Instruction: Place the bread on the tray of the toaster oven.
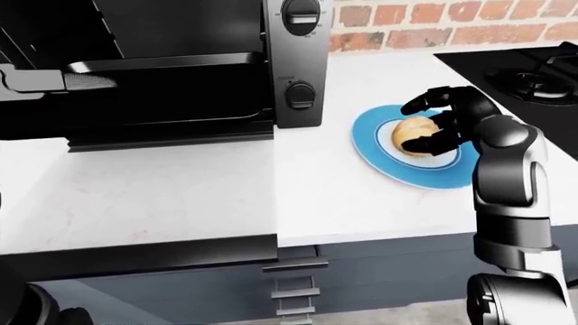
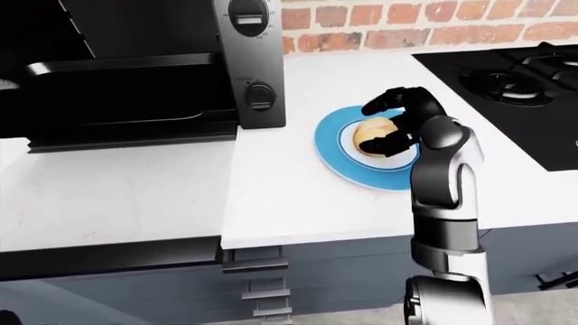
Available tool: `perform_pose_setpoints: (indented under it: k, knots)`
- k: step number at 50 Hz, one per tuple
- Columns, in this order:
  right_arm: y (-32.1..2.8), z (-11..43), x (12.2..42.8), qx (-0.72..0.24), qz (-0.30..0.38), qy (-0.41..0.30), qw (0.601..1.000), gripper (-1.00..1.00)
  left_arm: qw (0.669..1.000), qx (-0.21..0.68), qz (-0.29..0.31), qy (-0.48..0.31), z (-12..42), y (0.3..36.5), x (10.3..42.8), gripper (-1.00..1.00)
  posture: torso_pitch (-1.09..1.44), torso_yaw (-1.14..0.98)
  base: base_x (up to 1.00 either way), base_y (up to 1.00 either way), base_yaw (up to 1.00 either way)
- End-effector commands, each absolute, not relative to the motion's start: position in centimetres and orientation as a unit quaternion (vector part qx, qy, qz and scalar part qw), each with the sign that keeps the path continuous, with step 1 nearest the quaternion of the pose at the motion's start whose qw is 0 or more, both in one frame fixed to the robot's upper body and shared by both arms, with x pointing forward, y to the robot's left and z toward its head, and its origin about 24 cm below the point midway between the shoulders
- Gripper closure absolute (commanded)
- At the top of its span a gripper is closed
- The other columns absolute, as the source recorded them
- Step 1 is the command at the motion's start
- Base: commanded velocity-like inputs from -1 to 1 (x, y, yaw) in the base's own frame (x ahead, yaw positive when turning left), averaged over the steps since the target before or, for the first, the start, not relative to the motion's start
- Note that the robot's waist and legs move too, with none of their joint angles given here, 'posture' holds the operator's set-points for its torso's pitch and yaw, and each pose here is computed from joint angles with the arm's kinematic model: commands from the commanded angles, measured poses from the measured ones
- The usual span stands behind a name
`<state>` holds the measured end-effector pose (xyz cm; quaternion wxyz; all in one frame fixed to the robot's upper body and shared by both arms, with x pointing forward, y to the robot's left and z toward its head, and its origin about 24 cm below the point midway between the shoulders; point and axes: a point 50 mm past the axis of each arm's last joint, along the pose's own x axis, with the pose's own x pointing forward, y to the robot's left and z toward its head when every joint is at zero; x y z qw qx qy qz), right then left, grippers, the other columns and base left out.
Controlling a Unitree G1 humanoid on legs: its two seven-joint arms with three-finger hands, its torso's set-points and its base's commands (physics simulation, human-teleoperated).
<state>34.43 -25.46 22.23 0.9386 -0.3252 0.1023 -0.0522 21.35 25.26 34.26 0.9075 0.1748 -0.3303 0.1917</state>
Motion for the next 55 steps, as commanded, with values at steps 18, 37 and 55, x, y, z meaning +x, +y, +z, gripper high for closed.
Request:
perform_pose_setpoints:
  k: [18, 37, 55]
  knots:
    - [-24.1, 28.7, 33.7, -0.360, -0.067, -0.003, 0.931, 0.48, 0.894, 0.173, 0.204, -0.360, 35.1, 25.5, 20.3, -1.00, 0.00, 0.00, 0.00, 0.00, 0.00]
    - [-18.2, 36.4, 31.1, -0.374, -0.002, -0.097, 0.922, 0.56, 0.897, 0.161, 0.201, -0.359, 35.1, 25.5, 20.4, -1.00, 0.00, 0.07, 0.00, 0.00, 0.00]
    - [-14.6, 40.3, 29.1, -0.362, 0.058, -0.160, 0.917, 0.55, 0.896, 0.157, 0.214, -0.355, 35.1, 25.6, 20.7, -1.00, 0.00, 0.16, 0.00, 0.00, 0.00]
